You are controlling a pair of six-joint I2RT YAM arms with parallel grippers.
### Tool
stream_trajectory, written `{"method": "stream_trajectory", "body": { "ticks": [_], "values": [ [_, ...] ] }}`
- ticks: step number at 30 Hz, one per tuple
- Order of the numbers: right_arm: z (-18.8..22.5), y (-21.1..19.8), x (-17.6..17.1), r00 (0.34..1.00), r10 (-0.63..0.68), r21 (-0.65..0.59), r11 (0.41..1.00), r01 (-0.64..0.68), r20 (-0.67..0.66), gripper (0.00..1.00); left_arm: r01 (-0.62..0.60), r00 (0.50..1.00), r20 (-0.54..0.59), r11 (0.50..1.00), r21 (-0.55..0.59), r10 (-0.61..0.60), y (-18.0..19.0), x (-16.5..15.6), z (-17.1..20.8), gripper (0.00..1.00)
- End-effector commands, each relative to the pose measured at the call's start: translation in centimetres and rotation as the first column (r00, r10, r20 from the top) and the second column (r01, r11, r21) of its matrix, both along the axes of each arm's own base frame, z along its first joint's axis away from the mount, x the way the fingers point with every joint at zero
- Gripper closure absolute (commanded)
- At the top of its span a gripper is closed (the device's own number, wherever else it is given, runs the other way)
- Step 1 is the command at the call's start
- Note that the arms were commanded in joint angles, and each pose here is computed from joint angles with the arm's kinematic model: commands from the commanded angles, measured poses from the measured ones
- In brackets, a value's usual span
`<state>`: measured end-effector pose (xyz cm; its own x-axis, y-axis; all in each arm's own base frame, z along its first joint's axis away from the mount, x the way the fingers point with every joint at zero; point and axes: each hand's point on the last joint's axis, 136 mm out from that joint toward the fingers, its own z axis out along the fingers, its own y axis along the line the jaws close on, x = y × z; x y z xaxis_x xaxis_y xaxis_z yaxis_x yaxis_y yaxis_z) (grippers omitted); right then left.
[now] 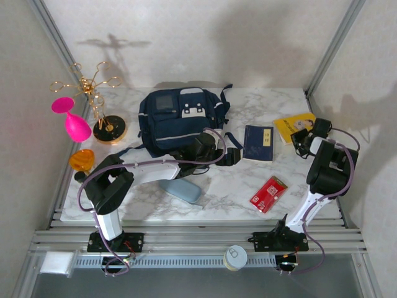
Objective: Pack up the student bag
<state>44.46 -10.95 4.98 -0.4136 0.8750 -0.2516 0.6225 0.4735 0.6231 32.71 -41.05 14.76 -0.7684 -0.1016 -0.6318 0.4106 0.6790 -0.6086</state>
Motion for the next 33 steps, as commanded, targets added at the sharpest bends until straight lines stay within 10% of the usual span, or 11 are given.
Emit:
{"method": "stream_trajectory", "body": {
  "ticks": [1,33],
  "values": [
    [4.6,1.1,1.4,0.984,0.078,0.026,0.996,-0.083,0.159,1.00,-0.012,1.000,0.005,1.000,-0.014,0.012,0.0,0.8,0.9,0.01],
    [25.6,7.2,-1.1,0.824,0.242,0.056,0.948,-0.314,0.512,1.00,-0.153,0.988,-0.012,0.985,-0.084,0.152,5.5,2.7,2.5,0.01]
  ]
}}
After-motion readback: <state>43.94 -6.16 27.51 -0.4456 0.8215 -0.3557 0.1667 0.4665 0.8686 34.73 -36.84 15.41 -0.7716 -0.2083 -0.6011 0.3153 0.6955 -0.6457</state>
